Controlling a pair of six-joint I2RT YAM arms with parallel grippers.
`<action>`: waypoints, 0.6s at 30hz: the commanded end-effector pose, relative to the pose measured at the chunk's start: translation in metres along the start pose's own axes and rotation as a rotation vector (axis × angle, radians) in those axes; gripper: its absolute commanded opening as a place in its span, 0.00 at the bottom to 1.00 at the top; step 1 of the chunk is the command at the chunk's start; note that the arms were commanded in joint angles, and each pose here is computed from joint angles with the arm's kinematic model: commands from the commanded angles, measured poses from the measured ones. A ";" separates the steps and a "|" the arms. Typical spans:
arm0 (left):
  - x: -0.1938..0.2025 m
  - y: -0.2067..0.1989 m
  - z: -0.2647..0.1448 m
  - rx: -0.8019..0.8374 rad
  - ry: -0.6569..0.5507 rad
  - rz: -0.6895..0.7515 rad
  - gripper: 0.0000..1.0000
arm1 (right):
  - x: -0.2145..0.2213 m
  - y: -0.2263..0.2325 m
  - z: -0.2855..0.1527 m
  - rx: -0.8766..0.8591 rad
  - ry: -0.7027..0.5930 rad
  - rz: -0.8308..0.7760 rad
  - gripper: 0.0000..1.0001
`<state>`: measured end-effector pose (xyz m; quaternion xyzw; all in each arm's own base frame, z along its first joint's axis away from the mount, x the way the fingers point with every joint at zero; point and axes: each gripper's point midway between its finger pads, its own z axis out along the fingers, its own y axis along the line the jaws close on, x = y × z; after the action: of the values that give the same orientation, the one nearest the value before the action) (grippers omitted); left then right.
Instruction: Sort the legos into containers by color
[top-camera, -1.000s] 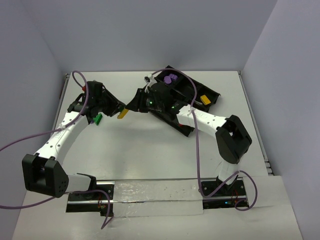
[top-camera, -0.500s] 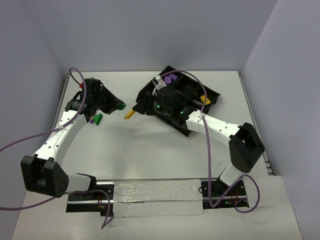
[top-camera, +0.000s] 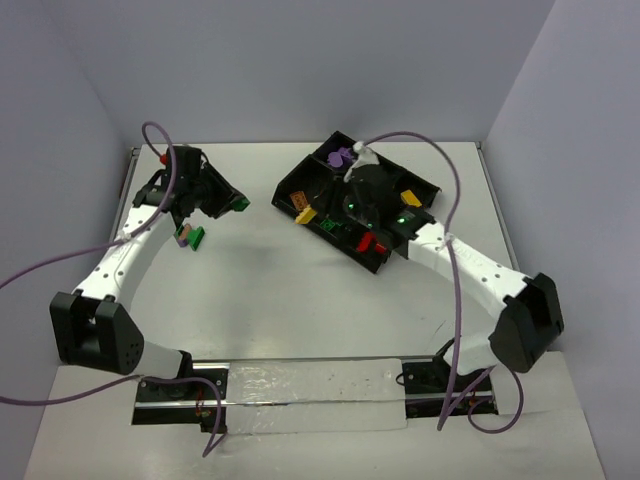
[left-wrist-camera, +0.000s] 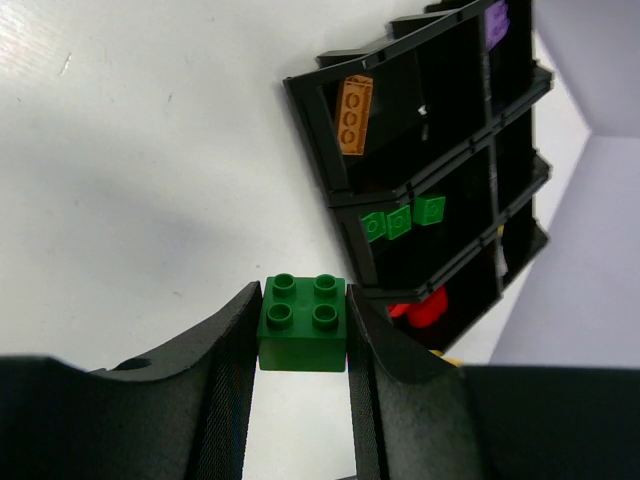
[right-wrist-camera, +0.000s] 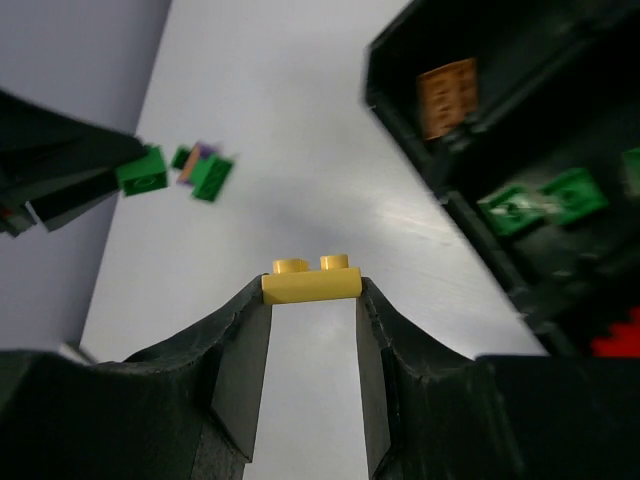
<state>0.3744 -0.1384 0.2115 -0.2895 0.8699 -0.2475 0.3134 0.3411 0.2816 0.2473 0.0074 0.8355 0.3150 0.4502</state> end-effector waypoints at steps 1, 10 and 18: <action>-0.006 -0.019 0.007 0.004 0.010 0.161 0.14 | -0.050 -0.074 -0.050 0.260 -0.126 -0.003 0.00; 0.010 -0.049 0.035 0.039 0.139 0.299 0.14 | -0.091 -0.162 -0.096 0.628 -0.162 0.073 0.00; 0.014 -0.089 0.059 0.071 0.185 0.430 0.16 | -0.127 -0.214 -0.079 0.757 -0.149 0.085 0.00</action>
<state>0.4280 -0.2046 0.2000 -0.1183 0.9274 -0.2275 0.2722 0.3931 0.0493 0.2625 0.2306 0.8504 0.0455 0.4708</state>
